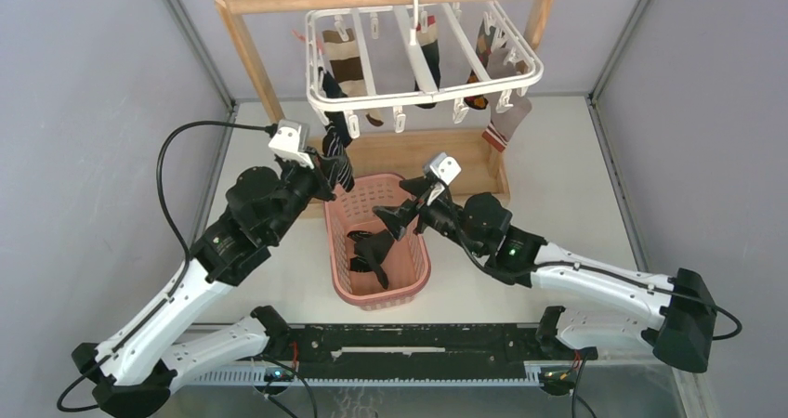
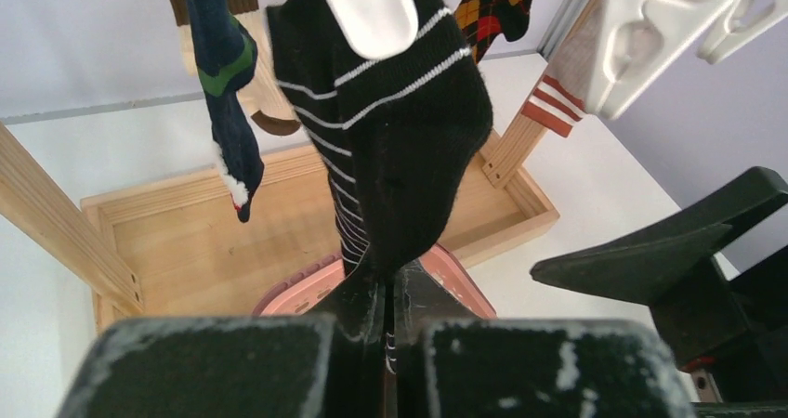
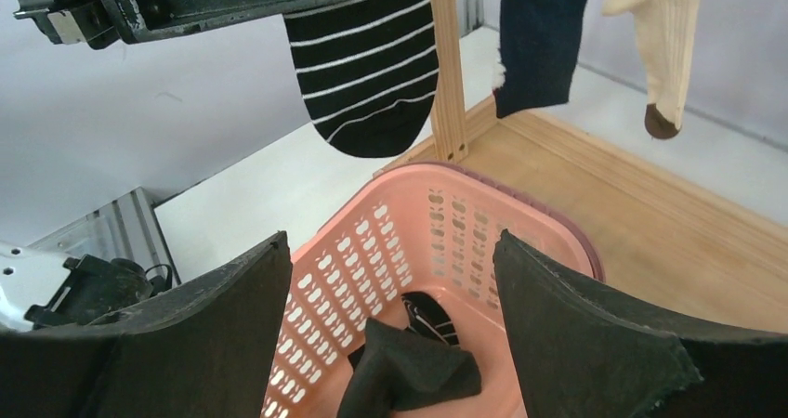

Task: Remove the socks clipped to the hanger
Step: Remove the sock from the hanger.

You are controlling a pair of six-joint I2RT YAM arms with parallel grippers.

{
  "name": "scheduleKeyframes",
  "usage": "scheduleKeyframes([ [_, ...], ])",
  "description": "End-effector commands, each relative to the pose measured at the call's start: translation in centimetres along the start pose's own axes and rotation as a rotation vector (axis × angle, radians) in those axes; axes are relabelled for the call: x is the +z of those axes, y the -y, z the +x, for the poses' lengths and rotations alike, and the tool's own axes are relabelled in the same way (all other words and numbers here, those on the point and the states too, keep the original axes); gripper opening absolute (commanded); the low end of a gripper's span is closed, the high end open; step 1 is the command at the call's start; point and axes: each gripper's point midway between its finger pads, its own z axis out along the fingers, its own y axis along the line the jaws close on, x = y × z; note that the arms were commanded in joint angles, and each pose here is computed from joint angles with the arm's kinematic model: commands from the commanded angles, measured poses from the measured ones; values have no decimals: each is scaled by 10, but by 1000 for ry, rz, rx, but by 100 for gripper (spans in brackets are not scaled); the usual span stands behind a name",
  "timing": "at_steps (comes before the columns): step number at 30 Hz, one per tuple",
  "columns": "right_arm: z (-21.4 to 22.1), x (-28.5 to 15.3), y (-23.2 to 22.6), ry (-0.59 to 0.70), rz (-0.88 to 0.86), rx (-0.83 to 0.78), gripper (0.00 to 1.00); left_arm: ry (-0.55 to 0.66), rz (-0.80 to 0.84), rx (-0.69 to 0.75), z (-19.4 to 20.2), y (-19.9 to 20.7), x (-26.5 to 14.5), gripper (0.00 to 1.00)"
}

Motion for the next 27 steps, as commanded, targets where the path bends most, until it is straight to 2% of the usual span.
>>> scheduleKeyframes([
  [1, -54, 11, -14, 182, -73, -59, 87, 47, 52, -50, -20, 10, -9, 0],
  [10, -59, 29, -29, 194, -200, -64, 96, 26, 86, -61, -16, 16, -8, 0],
  [27, -49, 76, -30, 119, -264, -110, 99, 18, 118, -62, -17, 16, -15, 0],
])
